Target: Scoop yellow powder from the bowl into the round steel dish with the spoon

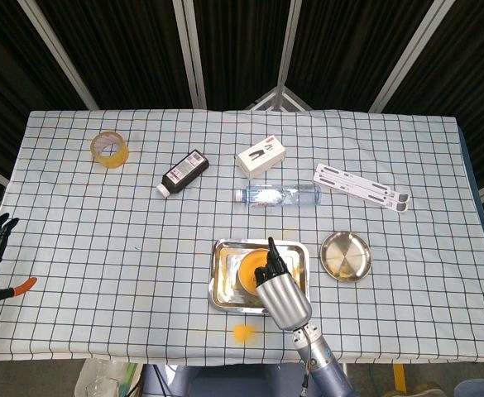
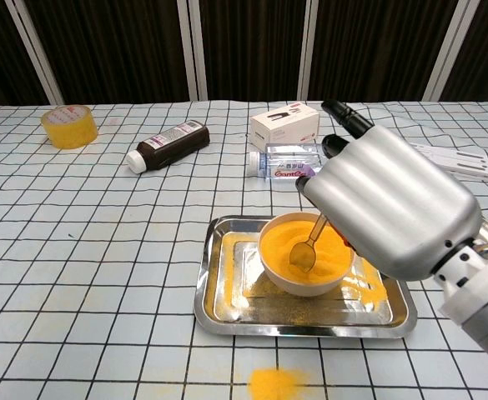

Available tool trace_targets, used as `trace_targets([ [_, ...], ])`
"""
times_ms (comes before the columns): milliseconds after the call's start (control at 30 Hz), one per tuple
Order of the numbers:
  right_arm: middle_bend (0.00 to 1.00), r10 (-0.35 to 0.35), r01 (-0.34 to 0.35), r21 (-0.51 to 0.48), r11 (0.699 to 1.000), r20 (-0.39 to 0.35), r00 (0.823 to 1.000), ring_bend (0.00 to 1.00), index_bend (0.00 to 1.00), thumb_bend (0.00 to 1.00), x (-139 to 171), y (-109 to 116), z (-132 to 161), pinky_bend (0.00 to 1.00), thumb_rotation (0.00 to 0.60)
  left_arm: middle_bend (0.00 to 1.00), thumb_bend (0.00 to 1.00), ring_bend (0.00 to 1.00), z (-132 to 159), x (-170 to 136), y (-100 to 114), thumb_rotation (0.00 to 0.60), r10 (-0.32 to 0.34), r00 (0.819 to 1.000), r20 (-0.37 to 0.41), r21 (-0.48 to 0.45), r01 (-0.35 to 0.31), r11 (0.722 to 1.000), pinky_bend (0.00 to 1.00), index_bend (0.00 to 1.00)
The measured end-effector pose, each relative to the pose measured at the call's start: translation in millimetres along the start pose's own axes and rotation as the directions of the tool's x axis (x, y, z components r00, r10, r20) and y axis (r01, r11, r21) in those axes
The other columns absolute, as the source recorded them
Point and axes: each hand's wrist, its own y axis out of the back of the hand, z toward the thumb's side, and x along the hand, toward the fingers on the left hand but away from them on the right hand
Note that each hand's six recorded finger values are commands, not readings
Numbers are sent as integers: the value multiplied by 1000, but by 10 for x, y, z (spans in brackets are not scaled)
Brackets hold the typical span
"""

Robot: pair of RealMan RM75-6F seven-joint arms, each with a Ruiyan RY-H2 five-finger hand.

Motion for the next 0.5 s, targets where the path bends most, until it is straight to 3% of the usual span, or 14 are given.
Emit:
trace_targets([
  [500,621,31,-32,37,999,44,999,288,673,644,-14,-270,-143,0,600,0,0,0,-4,4,-2,600,0,1000,-3,1,0,1000,0,0],
])
